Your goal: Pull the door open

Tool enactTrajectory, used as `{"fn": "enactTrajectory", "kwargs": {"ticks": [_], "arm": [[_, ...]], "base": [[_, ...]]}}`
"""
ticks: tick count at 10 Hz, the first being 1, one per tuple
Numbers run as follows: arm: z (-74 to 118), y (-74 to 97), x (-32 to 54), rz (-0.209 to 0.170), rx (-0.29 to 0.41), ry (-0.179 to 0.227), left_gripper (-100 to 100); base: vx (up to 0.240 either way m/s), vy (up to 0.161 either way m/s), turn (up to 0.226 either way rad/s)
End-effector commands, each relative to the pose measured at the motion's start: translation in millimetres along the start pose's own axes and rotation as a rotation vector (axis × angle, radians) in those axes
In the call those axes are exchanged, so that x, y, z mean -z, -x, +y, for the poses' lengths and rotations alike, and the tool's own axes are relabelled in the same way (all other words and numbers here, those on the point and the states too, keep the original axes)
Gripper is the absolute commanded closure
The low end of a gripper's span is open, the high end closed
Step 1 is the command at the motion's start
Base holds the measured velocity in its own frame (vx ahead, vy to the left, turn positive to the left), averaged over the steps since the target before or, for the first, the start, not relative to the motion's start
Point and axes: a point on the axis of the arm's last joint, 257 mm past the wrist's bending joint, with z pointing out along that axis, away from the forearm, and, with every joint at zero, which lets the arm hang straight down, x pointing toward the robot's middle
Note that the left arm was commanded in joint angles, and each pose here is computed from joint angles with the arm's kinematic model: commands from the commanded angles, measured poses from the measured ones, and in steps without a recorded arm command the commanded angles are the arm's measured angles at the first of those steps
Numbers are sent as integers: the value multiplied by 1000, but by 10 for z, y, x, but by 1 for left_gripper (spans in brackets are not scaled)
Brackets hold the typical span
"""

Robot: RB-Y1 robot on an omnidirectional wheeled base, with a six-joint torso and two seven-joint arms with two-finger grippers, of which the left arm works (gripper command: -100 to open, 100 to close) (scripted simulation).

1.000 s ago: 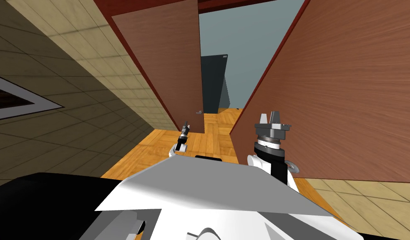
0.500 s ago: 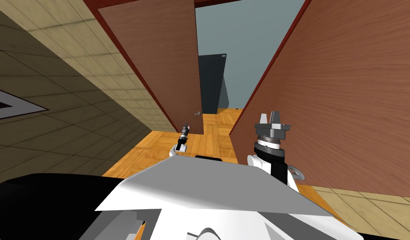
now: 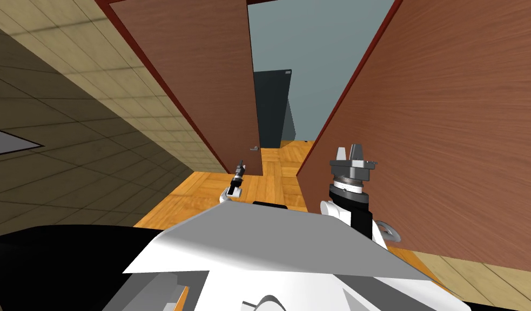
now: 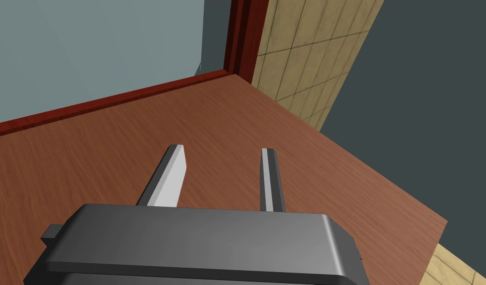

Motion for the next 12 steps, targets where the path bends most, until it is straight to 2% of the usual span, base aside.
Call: {"fn": "enactTrajectory", "kwargs": {"ticks": [1, 6, 12], "arm": [[83, 12, 6, -3, 2, 12, -100], [360, 114, 44, -19, 10, 64, -100], [599, 211, 100, -36, 17, 112, -100]], "base": [[53, -5, -23], [96, -9, -36], [82, -4, -26]]}}
